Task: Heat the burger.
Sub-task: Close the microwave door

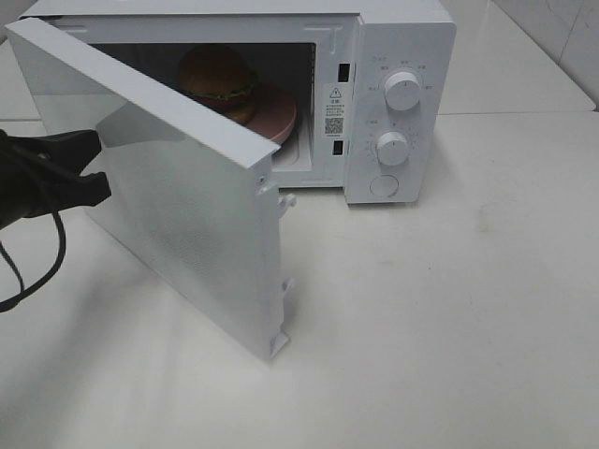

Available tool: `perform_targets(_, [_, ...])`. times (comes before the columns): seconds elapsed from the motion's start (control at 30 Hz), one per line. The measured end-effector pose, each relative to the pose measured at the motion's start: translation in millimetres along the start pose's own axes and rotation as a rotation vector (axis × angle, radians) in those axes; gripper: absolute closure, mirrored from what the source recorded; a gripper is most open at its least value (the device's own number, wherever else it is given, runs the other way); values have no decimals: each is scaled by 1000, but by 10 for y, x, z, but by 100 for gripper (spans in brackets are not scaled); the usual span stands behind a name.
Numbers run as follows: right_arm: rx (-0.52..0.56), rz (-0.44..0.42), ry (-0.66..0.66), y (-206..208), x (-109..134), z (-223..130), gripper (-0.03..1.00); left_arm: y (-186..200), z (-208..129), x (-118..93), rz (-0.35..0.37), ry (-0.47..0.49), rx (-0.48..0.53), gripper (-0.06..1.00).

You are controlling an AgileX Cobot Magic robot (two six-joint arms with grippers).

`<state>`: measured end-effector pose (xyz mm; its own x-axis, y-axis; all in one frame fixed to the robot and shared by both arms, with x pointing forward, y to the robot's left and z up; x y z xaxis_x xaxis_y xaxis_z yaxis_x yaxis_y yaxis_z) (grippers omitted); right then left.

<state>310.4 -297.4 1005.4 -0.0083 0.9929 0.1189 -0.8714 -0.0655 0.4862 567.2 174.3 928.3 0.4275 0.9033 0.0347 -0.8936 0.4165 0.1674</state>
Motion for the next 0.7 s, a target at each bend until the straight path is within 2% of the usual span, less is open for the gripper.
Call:
perform_targets(0.2, [0,0,0,0,0,0,32,-120,39,-93,-16,10,-13,94])
perform_targets(0.37, [0,0,0,0,0,0,32,-300,88,-304,-49,28,-29,94])
perform_targets(0.47, [0,0,0,0,0,0,32,-324,90,-329,-51,31,-31,94])
perform_targets(0.53, [0,0,0,0,0,0,32,-452,130,-460,-73,34,-40,94])
perform_targets(0.7, [0,0,0,0,0,0,32,-621,210,-593,-86,35,-55,94])
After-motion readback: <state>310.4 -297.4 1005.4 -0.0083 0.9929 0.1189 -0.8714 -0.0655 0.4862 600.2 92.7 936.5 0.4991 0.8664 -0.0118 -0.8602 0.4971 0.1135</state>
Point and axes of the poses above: a point on each arm's last joint axis where the gripper is mounted, y pointing back along that axis away from the gripper, x along the wrist's bending axis when the last joint is at zero, z = x × y, the point moved 9 cm from there along -y, pointing out along that axis toward the gripper, and after that the axes turned 9 degrees about -y, right-handed, at the moved point
